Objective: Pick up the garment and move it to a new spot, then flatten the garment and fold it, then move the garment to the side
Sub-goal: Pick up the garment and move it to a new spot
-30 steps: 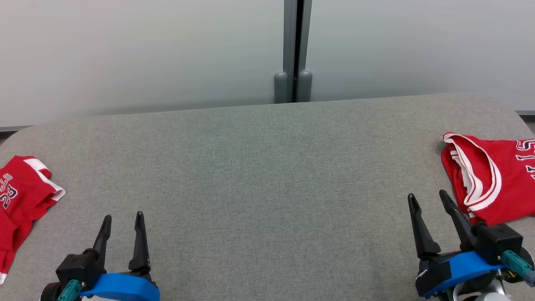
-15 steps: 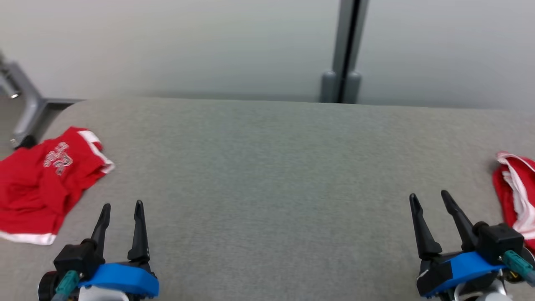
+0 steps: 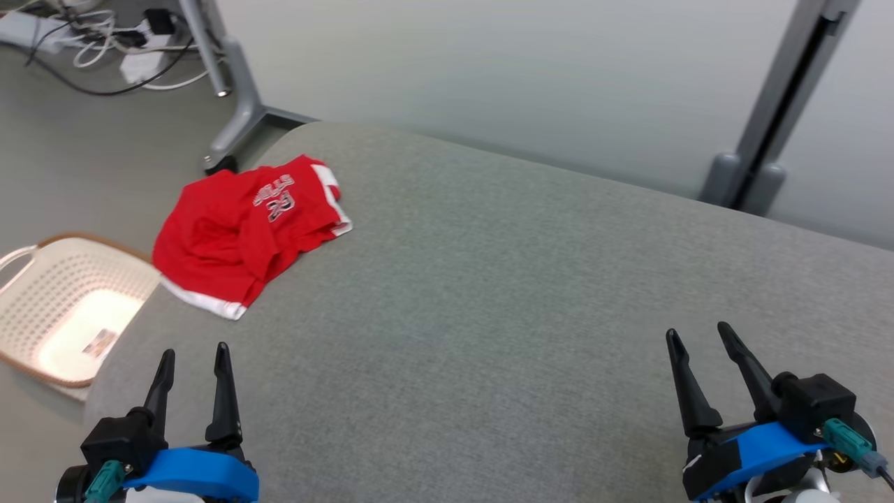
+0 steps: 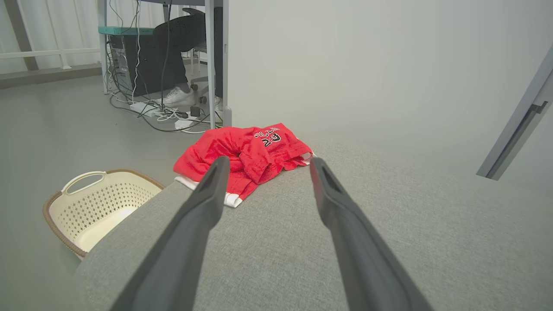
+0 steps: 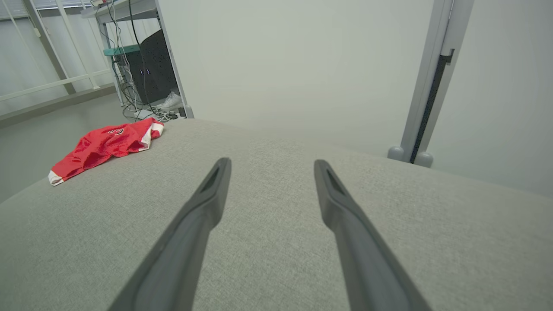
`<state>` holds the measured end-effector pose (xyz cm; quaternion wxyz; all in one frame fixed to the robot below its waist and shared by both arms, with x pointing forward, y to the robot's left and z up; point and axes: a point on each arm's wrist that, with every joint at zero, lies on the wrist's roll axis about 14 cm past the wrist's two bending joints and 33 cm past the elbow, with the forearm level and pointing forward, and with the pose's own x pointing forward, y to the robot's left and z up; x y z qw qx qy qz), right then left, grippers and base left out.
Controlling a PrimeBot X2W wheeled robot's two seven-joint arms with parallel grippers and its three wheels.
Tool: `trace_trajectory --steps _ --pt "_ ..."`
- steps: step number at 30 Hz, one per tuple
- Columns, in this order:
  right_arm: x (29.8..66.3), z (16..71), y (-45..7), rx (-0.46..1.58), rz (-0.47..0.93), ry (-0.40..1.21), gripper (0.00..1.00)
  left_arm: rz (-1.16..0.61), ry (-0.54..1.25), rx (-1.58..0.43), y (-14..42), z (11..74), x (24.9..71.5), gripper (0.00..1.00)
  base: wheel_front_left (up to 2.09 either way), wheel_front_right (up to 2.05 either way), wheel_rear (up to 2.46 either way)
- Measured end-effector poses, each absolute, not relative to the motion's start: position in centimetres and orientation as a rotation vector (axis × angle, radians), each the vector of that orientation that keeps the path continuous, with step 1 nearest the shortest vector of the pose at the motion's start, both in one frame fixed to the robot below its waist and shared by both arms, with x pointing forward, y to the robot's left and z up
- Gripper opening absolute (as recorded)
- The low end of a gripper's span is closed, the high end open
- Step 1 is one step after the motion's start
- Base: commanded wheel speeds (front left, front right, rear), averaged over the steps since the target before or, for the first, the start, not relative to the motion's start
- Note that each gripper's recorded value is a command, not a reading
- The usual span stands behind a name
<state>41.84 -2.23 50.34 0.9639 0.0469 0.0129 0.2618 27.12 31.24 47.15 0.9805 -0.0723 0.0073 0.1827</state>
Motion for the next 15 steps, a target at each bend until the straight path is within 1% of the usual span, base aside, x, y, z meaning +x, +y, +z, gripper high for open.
trace_trajectory --steps 7,15 --pt "42.1 49.4 0.9 0.107 0.607 0.053 1.0 0.455 0.033 -0.146 33.0 46.6 24.5 1.0 0.0 0.0 0.0" --pt "42.0 48.9 1.1 0.109 0.614 0.067 1.0 0.477 0.032 -0.152 33.5 46.6 24.3 1.0 0.0 0.0 0.0"
